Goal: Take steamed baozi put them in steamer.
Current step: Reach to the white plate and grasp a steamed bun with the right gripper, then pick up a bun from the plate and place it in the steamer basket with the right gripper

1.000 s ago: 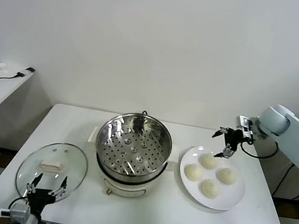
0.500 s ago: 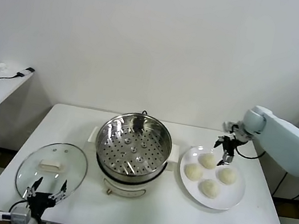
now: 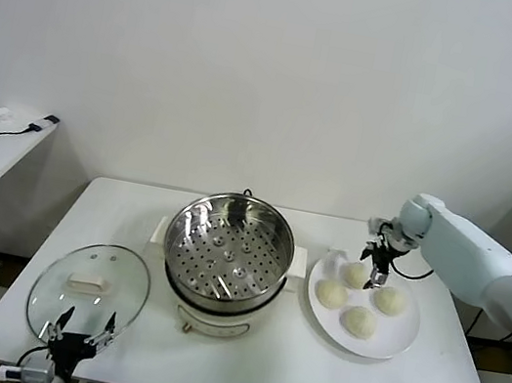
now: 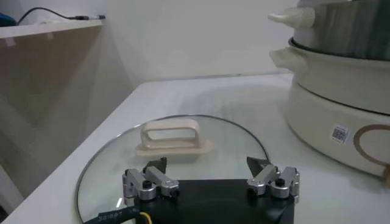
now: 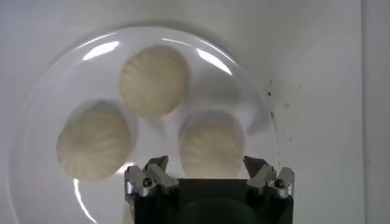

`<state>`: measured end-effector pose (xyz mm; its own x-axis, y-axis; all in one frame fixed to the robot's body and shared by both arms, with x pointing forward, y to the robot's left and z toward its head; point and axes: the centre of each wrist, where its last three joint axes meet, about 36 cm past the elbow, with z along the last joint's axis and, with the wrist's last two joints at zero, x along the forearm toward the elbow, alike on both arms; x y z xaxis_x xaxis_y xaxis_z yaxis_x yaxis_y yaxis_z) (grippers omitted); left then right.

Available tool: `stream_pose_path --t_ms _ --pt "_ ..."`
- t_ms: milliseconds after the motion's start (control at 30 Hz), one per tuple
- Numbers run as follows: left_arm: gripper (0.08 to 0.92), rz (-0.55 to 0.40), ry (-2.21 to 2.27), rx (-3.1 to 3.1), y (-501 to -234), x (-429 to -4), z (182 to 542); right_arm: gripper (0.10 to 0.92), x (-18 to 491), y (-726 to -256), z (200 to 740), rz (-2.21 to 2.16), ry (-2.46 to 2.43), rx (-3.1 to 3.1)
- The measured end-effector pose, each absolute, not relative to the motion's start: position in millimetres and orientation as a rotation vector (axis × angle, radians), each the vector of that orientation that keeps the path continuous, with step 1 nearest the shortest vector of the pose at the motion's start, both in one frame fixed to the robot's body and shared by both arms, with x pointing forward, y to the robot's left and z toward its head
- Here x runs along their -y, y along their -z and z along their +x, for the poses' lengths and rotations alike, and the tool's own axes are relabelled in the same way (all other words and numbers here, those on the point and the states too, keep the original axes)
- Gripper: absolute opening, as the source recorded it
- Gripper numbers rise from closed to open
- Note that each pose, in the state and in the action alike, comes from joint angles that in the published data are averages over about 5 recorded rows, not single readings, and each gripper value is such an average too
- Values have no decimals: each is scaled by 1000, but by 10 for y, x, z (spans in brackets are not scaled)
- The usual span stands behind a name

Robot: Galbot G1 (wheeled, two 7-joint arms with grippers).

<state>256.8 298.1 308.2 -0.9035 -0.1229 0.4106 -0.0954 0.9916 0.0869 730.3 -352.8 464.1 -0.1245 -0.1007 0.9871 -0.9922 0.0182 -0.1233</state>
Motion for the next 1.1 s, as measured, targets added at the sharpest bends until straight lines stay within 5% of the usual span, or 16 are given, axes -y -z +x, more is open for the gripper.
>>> stream_pose_path --t_ms 367,600,833,1100 --pt "823 148 95 2708 -3073 -2964 2563 663 3464 -4606 7345 1196 -1247 1387" --pt "823 149 94 2712 -3089 -2940 2554 653 3408 -4822 7375 1211 -1268 1394" --pt "823 144 93 2716 -3120 -2914 2533 653 3168 -5650 7433 1298 -1380 1389" --pt "823 130 83 2728 -3188 -2852 2543 653 2347 -6944 7258 1544 -1653 1299"
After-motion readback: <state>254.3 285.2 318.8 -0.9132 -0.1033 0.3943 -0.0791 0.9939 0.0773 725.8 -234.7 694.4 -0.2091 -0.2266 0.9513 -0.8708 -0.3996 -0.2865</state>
